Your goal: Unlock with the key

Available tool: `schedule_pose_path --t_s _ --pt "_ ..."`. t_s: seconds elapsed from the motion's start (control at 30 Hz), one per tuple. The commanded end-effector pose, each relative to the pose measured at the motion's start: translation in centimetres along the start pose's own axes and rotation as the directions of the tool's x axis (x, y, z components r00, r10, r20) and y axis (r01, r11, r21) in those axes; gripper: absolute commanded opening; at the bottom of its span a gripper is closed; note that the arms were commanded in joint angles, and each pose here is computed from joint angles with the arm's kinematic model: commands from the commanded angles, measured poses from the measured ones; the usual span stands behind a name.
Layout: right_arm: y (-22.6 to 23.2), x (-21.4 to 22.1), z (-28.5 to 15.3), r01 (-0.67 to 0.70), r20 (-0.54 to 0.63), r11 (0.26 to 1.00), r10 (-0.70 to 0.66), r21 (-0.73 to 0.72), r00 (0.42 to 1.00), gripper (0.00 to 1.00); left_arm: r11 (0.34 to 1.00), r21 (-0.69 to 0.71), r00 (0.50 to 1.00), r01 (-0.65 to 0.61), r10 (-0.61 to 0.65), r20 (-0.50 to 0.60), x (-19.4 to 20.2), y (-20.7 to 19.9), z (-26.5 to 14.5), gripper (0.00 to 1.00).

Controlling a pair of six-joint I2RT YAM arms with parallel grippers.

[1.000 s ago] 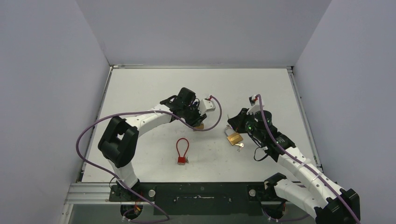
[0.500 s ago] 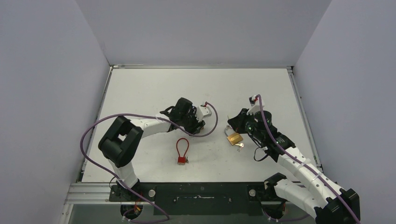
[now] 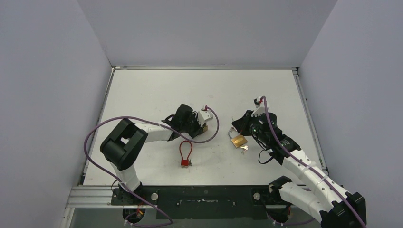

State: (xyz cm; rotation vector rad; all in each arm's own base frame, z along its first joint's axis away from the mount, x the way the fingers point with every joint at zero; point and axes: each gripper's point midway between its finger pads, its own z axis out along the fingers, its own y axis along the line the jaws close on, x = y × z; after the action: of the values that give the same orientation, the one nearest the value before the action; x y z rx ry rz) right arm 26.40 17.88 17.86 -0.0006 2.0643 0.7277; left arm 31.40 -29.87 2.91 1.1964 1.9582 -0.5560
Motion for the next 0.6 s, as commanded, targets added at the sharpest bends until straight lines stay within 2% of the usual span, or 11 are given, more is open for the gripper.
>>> schedule_pose_path --t_s 0.0,0.03,0.2,0.37,0.43,0.57 --pt "0.3 -1.3 -0.2 0.000 0.050 1.000 0.000 -0.009 0.999 0.00 1.000 0.006 0.989 -0.024 0.023 0.145 -4.0 0.0 -0.4 0.05" --pt "0.3 -1.3 -0.2 0.001 0.049 1.000 -0.001 -0.007 0.999 0.00 1.000 0.010 0.988 -0.022 0.021 0.153 -4.3 0.0 -0.6 0.00" --pt "0.4 -1.3 -0.3 0.018 0.051 1.000 -0.017 -0.016 0.999 0.00 0.999 0.042 0.970 0.006 -0.016 0.242 -7.9 -0.4 -2.5 0.00" --pt "1.3 -1.6 -0.6 0.072 0.064 0.995 -0.068 -0.071 0.996 0.00 0.998 0.043 0.924 0.056 -0.068 0.375 -13.6 -0.8 -6.9 0.00" --pt "2.2 -1.9 -0.9 0.093 0.076 0.989 -0.084 -0.117 0.994 0.00 0.990 0.015 0.891 0.138 -0.131 0.435 -15.8 -0.3 -9.1 0.00" --pt "5.5 -2.2 -1.9 0.137 0.094 0.947 -0.114 -0.291 0.989 0.00 0.928 0.030 0.780 0.370 -0.328 0.533 -19.5 0.3 -13.9 0.00"
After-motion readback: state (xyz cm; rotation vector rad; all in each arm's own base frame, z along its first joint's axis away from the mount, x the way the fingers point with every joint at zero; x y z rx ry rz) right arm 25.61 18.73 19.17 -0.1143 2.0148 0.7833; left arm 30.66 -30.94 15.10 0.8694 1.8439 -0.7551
